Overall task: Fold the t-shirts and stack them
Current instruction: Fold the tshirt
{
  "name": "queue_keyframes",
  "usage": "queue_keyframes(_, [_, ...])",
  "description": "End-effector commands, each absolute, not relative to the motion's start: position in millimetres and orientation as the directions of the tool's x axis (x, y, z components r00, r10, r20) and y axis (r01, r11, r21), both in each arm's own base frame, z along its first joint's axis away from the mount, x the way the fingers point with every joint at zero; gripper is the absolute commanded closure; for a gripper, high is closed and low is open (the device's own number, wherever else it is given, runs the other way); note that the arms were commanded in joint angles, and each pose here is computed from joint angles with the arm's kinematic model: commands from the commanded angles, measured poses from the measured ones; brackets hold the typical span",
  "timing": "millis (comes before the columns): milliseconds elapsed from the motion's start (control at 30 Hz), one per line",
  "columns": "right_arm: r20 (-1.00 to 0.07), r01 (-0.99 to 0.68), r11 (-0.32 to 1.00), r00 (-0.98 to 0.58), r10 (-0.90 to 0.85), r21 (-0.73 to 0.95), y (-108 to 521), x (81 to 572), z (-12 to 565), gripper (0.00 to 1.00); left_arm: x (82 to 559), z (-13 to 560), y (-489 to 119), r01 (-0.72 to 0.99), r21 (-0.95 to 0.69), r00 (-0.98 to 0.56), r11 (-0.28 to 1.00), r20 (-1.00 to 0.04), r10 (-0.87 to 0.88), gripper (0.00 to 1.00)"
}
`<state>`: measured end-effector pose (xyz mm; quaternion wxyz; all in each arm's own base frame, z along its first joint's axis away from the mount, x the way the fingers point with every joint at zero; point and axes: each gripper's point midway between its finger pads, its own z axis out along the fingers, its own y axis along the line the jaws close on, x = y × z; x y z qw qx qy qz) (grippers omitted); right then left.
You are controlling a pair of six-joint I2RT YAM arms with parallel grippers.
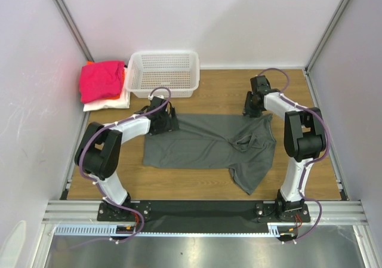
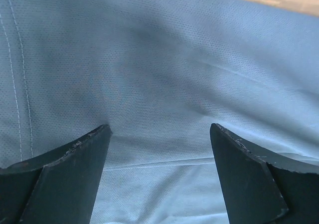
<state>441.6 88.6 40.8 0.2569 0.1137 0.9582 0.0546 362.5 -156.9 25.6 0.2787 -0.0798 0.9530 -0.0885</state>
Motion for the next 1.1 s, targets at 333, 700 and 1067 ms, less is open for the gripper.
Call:
queue_keyframes(333, [-0.509,0.082,0.973,-0.841,0.185,0.217,124.2,453.7,44.5,0.66,367.0,30.2,-148.4,-0.159,-0.278,-0.8,0.947,-0.526,-0.289,0.12])
queue_keyframes(700, [-0.488,0.139,0.98,-0.852,0.193,0.145,96.9,460.4,19.4,0.67,358.2,21.5,-137.2,-0.184,-0.258,-0.812,0.948,-0.504,-0.295,0.12])
queue_keyframes(1067, [-0.532,0.203,0.97,-0.812,0.242,0.132,60.2,502.8,22.0,0.68,356.6,17.0,-135.0,-0.183,-0.25,-0.821,0.951,-0.494,-0.288,0.13])
